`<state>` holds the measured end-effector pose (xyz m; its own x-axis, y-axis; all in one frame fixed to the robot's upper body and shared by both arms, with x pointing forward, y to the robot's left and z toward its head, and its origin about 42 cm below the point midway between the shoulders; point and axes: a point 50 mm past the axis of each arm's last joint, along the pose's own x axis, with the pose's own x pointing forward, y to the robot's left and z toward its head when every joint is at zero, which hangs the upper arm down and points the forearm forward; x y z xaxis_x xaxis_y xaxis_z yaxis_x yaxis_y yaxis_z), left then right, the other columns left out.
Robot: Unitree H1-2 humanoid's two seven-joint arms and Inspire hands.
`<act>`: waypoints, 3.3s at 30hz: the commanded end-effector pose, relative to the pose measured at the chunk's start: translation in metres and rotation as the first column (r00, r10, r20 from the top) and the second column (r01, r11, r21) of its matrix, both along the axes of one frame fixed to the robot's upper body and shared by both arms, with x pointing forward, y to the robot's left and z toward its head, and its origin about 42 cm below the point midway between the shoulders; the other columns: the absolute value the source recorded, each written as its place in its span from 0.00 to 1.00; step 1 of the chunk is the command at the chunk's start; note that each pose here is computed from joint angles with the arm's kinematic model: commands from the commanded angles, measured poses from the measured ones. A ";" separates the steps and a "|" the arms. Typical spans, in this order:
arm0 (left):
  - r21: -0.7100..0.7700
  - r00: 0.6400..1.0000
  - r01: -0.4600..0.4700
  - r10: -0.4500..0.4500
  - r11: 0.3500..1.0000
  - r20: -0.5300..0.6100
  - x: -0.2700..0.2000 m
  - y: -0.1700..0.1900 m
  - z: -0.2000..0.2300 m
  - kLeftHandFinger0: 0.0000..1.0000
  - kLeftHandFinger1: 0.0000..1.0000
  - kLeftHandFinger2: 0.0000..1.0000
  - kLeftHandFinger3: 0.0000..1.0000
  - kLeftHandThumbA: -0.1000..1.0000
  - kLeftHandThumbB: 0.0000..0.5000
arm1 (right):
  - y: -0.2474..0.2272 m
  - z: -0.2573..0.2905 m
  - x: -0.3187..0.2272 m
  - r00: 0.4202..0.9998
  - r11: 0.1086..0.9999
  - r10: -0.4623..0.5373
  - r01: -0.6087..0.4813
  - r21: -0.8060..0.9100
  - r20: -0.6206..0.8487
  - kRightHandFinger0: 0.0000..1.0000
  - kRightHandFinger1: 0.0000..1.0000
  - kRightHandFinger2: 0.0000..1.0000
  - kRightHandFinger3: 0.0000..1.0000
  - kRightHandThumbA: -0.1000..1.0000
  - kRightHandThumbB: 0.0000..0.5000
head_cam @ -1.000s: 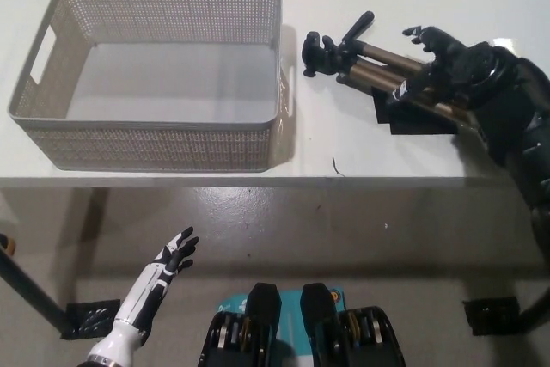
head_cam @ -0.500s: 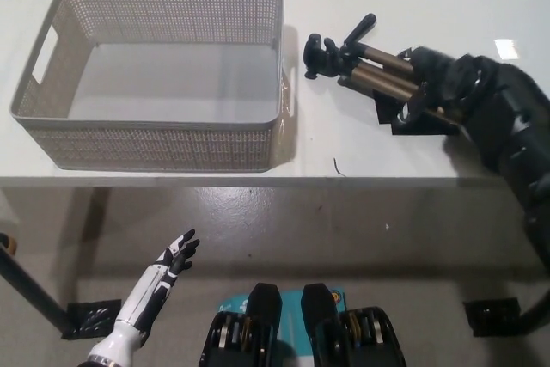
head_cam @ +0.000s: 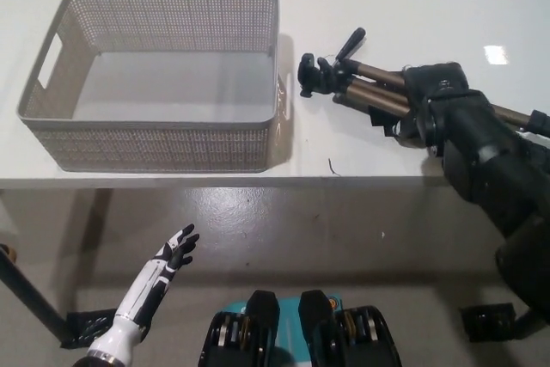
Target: The robot uses its right hand to pick the tripod on the desk and places it into a rectangular container on the left.
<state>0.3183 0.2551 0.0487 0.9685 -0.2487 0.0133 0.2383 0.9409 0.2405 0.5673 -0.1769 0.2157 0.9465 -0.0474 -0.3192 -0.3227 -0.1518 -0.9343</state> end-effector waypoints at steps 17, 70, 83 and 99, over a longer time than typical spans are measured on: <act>0.020 0.999 0.020 -0.021 1.000 0.050 0.011 0.006 0.015 1.00 1.00 1.00 1.00 1.00 1.00 | -0.059 0.089 0.019 0.819 0.976 0.202 -0.210 -0.047 0.537 0.00 0.00 0.11 0.40 0.00 0.58; 0.061 0.996 0.086 -0.086 0.994 0.006 0.006 0.003 0.004 1.00 1.00 1.00 1.00 1.00 1.00 | 0.223 0.151 -0.032 0.413 0.670 0.724 -0.612 -0.420 0.552 0.00 0.00 0.28 0.50 0.00 0.67; 0.052 0.994 0.108 -0.109 0.993 0.012 0.004 -0.001 0.002 1.00 1.00 1.00 1.00 1.00 1.00 | 0.268 0.194 -0.055 0.289 0.608 0.688 -0.731 -0.311 0.666 1.00 1.00 1.00 1.00 1.00 0.87; 0.079 0.993 0.117 -0.118 0.990 0.008 0.007 -0.010 0.002 1.00 1.00 1.00 1.00 1.00 1.00 | 0.209 0.372 -0.086 0.303 0.263 0.255 -0.936 0.235 0.918 1.00 1.00 1.00 1.00 1.00 0.94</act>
<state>0.3149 0.2484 0.0379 0.9366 -0.3461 -0.0551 0.3469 0.8929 0.2871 0.5053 0.0753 0.4668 0.5206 0.6238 0.5830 0.3329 0.4805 -0.8114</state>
